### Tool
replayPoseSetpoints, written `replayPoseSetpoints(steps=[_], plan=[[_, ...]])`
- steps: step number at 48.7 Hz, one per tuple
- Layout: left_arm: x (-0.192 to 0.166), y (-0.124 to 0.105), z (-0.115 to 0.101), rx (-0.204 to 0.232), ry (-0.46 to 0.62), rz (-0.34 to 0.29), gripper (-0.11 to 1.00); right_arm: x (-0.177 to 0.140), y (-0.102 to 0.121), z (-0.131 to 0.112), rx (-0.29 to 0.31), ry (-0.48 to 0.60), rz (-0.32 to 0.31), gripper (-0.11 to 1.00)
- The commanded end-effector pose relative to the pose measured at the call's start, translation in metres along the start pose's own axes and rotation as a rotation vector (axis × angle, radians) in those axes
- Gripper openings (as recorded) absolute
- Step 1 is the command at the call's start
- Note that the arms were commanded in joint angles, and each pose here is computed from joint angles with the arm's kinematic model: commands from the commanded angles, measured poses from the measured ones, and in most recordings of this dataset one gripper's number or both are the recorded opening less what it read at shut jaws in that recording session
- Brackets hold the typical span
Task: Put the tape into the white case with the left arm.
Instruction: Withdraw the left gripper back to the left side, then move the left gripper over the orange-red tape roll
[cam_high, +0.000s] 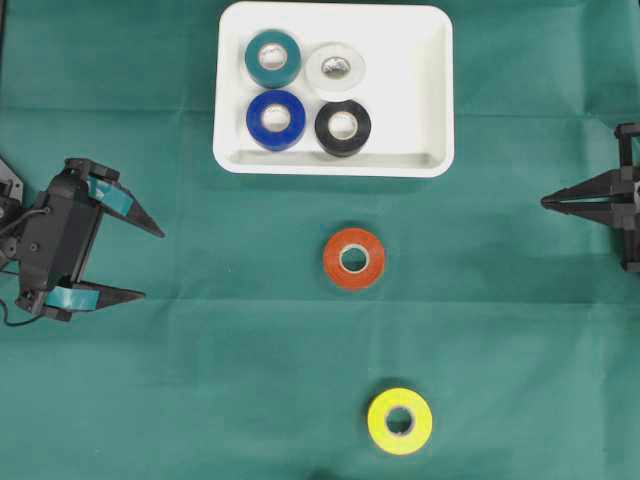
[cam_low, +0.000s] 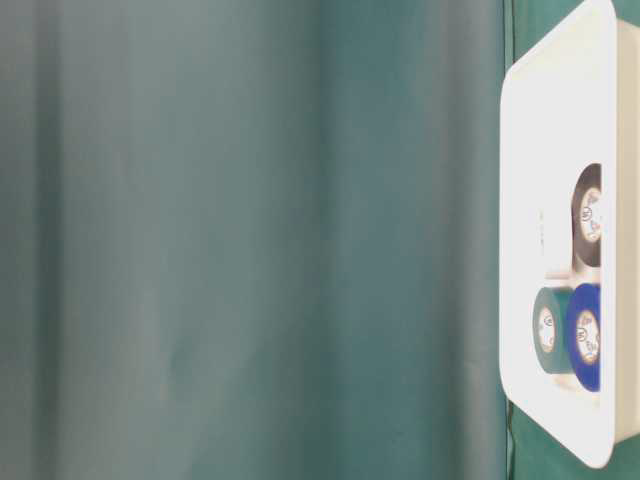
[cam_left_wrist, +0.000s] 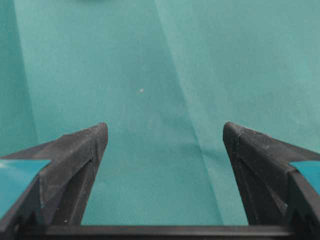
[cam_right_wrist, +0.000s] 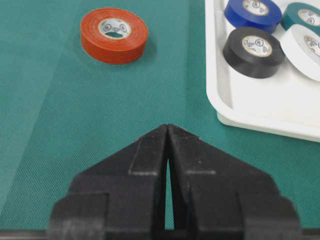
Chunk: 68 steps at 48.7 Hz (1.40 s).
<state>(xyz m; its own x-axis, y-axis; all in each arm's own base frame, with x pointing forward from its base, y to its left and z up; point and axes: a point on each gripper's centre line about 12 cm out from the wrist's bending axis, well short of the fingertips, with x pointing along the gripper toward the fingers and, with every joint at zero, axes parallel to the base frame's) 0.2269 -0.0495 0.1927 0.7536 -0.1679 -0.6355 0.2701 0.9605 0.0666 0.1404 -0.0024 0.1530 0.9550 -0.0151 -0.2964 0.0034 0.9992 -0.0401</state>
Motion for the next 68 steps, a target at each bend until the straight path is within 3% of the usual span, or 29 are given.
replayPoseSetpoints(steps=[1,30,46,68], plan=[[-0.002,0.0,0.007,-0.001,-0.028,0.0,0.96,0.001,0.0,0.005,0.002,-0.015,0.0,-0.1],[0.005,0.002,0.018,0.009,-0.084,0.011,0.96,0.001,0.0,0.005,0.002,-0.017,0.0,-0.09],[0.035,0.019,0.035,-0.011,-0.035,0.048,0.95,0.001,0.0,0.005,0.001,-0.017,0.0,-0.1],[0.088,0.026,0.066,0.019,0.014,0.044,0.95,0.001,0.0,0.005,0.001,-0.017,0.0,-0.1]])
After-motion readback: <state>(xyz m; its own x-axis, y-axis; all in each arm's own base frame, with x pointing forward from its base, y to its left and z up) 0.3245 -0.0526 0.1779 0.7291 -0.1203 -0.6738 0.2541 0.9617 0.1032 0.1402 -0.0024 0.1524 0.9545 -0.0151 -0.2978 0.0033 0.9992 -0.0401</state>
